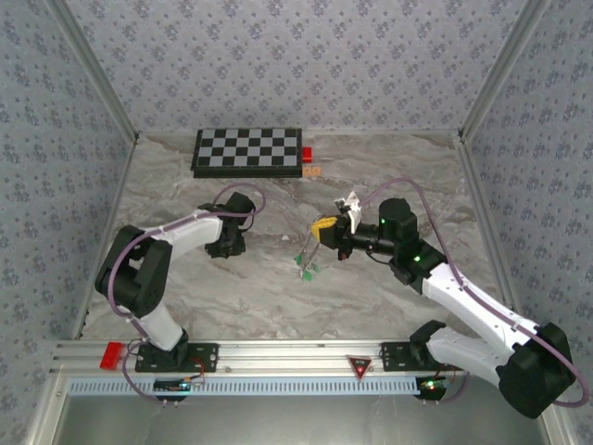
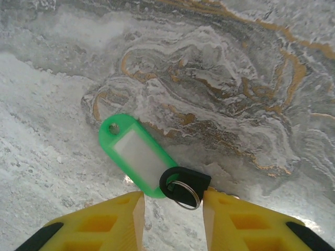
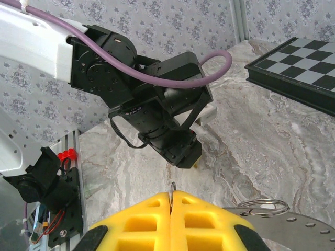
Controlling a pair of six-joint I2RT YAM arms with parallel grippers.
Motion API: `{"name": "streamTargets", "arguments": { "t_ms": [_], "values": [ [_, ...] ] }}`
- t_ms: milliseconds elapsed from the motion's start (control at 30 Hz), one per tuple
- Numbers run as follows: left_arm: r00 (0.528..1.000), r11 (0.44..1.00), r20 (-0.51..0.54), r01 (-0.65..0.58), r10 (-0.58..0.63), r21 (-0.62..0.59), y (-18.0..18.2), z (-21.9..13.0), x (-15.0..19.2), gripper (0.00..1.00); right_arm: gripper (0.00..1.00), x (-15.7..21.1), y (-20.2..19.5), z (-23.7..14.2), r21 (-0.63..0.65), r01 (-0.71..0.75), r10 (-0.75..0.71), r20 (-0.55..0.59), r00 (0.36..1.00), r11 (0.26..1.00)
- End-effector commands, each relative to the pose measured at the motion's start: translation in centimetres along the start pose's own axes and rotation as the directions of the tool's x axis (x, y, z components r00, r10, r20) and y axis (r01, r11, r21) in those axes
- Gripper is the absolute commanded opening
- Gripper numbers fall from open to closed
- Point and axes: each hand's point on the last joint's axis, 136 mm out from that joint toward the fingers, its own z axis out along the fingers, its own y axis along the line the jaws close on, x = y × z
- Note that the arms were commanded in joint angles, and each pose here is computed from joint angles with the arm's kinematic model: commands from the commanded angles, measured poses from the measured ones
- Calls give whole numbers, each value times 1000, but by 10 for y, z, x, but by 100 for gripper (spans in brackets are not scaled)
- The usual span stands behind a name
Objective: Put the keys on the keyring
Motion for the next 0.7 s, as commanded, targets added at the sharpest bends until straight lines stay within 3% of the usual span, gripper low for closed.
{"name": "streamTargets", "arguments": {
  "t_ms": [0, 400, 667],
  "values": [
    [1000, 999, 15, -5, 6, -38, 6, -1, -7, 33, 0, -15, 10, -4, -28, 28, -27, 50, 998, 999],
    [1000, 993, 21, 3, 0, -115, 35, -13, 4, 29, 0, -14, 10, -2, -31, 28, -26, 46, 999, 999],
    [999, 997, 25, 43, -44, 60, 15, -15, -3, 30, 0, -13, 10, -2, -30, 27, -26, 45, 999, 999]
  ]
}}
